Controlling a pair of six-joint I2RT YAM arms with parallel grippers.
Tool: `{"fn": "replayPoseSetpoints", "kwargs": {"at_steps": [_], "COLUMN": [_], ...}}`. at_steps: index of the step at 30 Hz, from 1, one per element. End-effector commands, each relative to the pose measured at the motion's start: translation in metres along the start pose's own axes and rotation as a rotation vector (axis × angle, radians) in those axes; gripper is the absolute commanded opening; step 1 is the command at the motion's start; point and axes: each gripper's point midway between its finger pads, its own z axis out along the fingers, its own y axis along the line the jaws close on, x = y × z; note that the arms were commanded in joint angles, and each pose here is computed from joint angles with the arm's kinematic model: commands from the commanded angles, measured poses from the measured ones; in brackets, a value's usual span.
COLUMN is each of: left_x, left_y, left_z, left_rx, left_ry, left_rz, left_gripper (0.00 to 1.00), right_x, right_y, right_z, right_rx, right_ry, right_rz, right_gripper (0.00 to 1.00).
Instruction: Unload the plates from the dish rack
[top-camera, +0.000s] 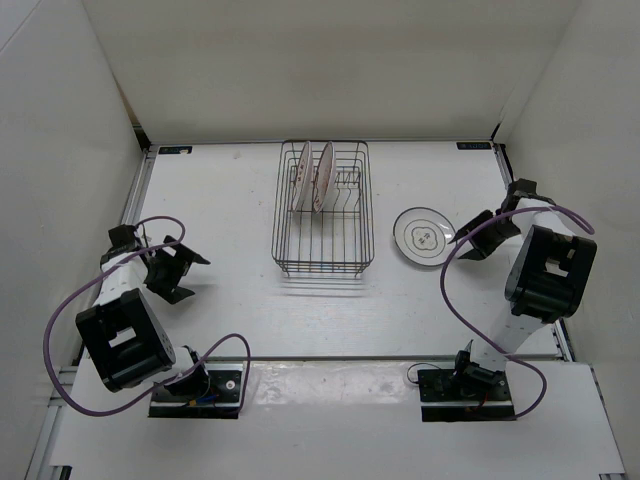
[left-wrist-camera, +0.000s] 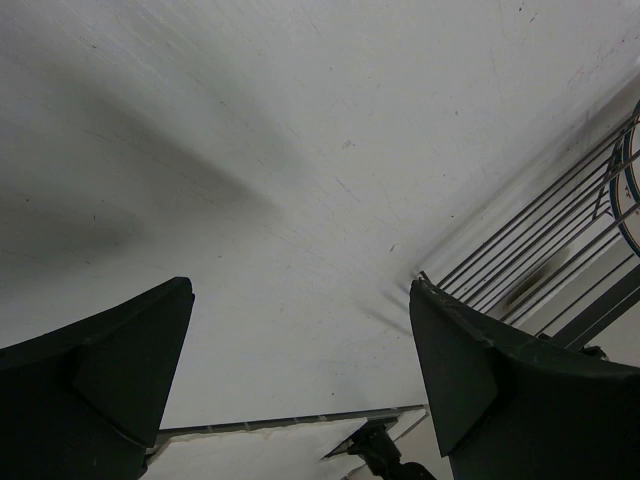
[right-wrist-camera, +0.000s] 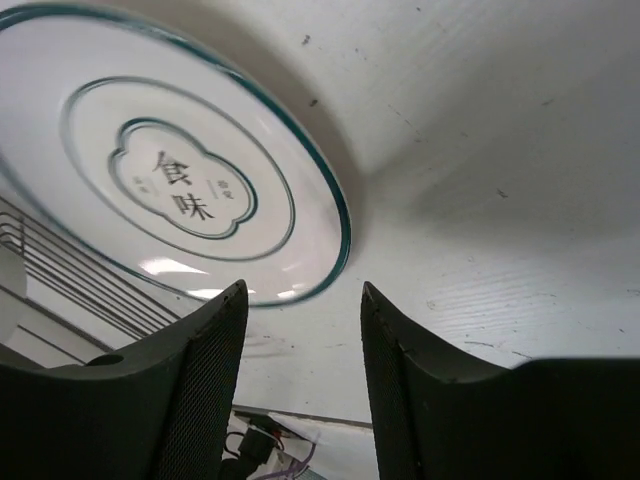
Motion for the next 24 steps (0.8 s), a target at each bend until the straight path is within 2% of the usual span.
{"fn": "replayPoseSetpoints", "kwargs": {"at_steps": [1, 11, 15, 16, 18, 20, 21, 23, 24], "left_x": [0.0, -0.01, -0.017, -0.019, -0.031, -0.047, -0.064, -0.095, -0.129], "left_y": [-0.004, -0.014, -0.011, -0.012, -0.031, -0.057, -0.078, -0.111, -0.154], "left_z": [-0.004, -0.011, -0.012, -0.015, -0.022, -0.026, -0.039, -0.053, -0.094], "left_rx": [0.012, 0.027, -0.033, -0.034, 0.041, 0.153, 0.21, 0.305, 0.375], "left_ry": [-0.005, -0.028, -0.066, -0.075, -0.109, -0.151, -0.201, -0.287, -0.397], "left_rz": [0.017, 0.028, -0.128, -0.113, -0.018, 0.003, -0.011, -0.007, 0.079], "left_gripper": [1.0, 1.0, 1.0, 1.0, 1.0, 0.96, 0.9, 0.9, 0.9], "right_x": [0.003, -0.007, -0.014, -0.014, -0.015, -0.013, -0.009, 0.003, 0.007], "right_y": [-0.007, 0.008, 0.019, 0.021, 0.027, 0.03, 0.033, 0.034, 0.033], "right_z": [-0.005, -0.022, -0.039, -0.048, -0.062, -0.078, -0.088, -0.107, -0.109], "right_rx": [0.044, 0.033, 0.016, 0.008, -0.011, -0.011, -0.017, -0.029, -0.026], "right_ry": [0.031, 0.011, -0.024, -0.043, -0.081, -0.112, -0.133, -0.159, -0.158], "right_rz": [-0.012, -0.078, -0.128, -0.145, -0.167, -0.179, -0.184, -0.177, -0.171], "right_gripper": [0.53, 0.53, 0.53, 0.53, 0.53, 0.53, 0.53, 0.53, 0.53]}}
